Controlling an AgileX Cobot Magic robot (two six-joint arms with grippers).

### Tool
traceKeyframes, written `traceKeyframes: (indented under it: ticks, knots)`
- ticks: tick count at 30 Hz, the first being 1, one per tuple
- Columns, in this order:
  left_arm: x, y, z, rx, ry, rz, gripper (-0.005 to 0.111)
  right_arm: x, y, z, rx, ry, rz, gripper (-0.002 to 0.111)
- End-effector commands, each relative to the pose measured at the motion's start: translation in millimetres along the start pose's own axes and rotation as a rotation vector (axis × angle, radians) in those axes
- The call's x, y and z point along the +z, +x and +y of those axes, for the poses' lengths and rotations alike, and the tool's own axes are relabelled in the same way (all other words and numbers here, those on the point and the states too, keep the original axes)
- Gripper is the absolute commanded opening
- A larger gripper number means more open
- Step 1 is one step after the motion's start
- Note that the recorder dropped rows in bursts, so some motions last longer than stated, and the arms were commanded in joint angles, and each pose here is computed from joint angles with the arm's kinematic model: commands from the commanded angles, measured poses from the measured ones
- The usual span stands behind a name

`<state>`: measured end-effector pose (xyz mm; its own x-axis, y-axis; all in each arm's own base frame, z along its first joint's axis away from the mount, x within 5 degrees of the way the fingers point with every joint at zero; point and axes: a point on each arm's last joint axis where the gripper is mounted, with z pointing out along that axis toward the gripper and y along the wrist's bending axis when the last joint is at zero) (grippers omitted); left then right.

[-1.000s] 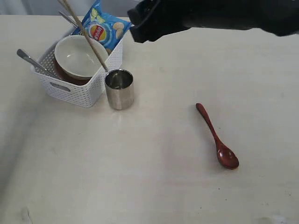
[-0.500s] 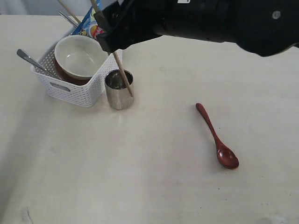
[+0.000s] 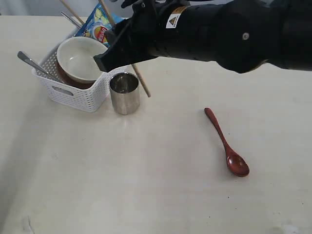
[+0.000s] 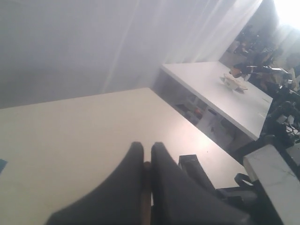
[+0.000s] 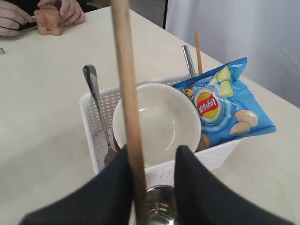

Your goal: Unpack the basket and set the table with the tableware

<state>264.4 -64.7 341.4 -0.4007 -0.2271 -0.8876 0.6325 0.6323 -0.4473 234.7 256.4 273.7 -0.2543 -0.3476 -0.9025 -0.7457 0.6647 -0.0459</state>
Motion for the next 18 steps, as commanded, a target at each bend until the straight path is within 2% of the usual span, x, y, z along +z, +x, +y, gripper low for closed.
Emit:
traceKeyframes:
  ticks: [1,2,3,6,7,9,10,11,12,13,14,16,18]
  knots:
    - [0,-2,-0.3,0.012,-0.027,-0.002,0.0,0,-1,-2,0.005,0.011,-0.019,0.004]
    - [0,-2,1.6,0.012,-0.047,-0.006,0.001,0,-1,-1,0.013,0.01,-0.017,0.0]
    - [0,-2,3.1,0.015,-0.065,-0.006,0.002,0,-1,-1,0.014,0.01,-0.017,0.0]
    - [0,-1,5.5,0.011,-0.09,0.001,0.018,0,0,-1,0.06,0.01,-0.013,0.0]
    - [0,-1,5.5,0.015,-0.091,0.005,0.029,0,0,-1,0.088,0.01,-0.01,0.0]
    - [0,-1,5.8,0.019,-0.093,0.006,0.06,-2,2,-13,0.139,0.03,0.017,0.0]
    - [0,-1,7.3,0.024,-0.111,0.008,0.077,-5,6,-31,0.187,0.057,0.058,0.0]
    - [-1,-1,9.0,0.033,-0.134,0.011,0.082,-9,11,-49,0.25,0.083,0.107,0.0]
    - [-1,0,11.6,0.044,-0.163,0.019,0.082,-20,22,-80,0.373,0.118,0.214,0.0]
    - [-1,1,13.4,0.048,-0.182,0.029,0.08,-27,28,-98,0.444,0.13,0.283,0.0]
    - [-2,1,13.5,0.052,-0.183,0.04,0.075,-43,42,-126,0.559,0.149,0.409,0.0]
    - [-2,4,13.3,0.072,-0.178,0.066,0.066,-62,60,-150,0.668,0.168,0.526,0.0]
    - [-2,7,12.5,0.1,-0.166,0.101,0.06,-73,79,-156,0.734,0.198,0.627,0.0]
